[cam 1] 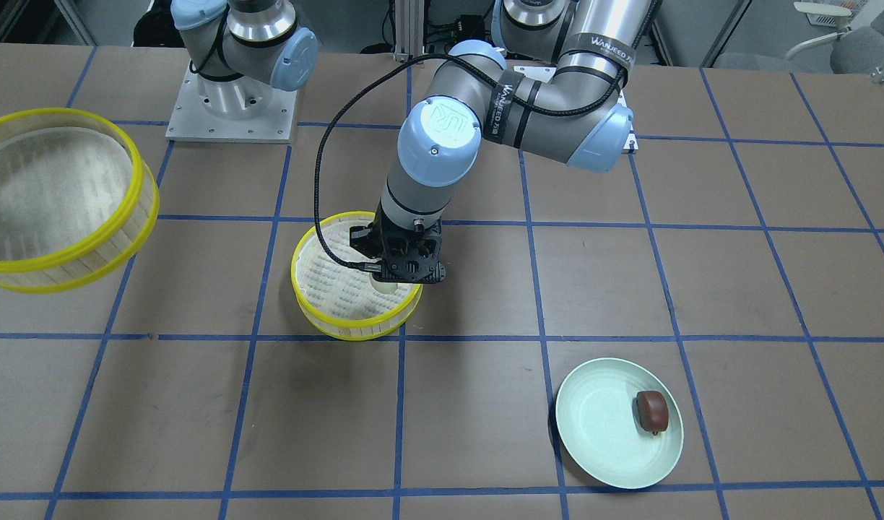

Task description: Stack buns with steamer

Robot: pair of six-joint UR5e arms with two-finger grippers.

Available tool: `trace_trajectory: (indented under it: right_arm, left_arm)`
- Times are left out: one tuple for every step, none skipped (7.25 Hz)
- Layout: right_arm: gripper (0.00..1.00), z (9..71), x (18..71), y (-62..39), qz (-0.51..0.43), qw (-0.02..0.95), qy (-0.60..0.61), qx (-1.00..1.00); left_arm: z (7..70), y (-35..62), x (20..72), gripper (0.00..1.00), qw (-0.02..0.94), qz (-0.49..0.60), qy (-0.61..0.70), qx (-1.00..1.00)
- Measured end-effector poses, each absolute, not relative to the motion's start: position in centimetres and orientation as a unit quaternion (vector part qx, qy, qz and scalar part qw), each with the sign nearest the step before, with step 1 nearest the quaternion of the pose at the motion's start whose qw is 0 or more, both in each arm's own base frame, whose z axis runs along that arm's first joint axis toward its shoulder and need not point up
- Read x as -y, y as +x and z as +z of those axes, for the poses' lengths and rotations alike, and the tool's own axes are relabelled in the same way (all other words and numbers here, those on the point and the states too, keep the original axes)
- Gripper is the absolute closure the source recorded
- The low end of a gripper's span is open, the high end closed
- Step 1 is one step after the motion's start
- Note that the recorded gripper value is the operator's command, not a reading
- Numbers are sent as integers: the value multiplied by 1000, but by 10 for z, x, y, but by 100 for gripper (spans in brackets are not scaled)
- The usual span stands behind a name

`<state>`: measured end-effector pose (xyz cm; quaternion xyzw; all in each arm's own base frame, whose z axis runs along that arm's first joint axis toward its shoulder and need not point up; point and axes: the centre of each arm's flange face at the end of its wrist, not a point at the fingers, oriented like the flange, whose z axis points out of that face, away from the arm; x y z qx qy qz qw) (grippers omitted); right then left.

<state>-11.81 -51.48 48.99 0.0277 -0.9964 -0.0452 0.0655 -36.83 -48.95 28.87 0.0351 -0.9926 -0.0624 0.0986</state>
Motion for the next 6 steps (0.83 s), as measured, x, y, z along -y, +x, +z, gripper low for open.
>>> trace_trajectory:
  right_arm:
    - [100, 489, 511, -110, -50, 63, 18, 997]
    - [100, 487, 507, -101, -54, 61, 7, 997]
    - [100, 485, 505, -88, -56, 62, 3, 996]
    - [100, 482, 505, -77, -57, 65, 3, 996]
    - [100, 479, 505, -72, -58, 66, -1, 996]
    - [100, 478, 505, -70, -58, 66, -7, 996]
  left_arm:
    - [281, -374, 478, 0, 89, -70, 30, 993]
    - [279, -376, 473, 0, 81, -70, 25, 994]
    - [280, -375, 474, 0, 77, -66, 25, 995]
    - [284, -372, 479, 0, 78, -61, 28, 995]
    - [290, -365, 487, 0, 79, -58, 35, 995]
    - [299, -337, 509, 0, 78, -54, 45, 994]
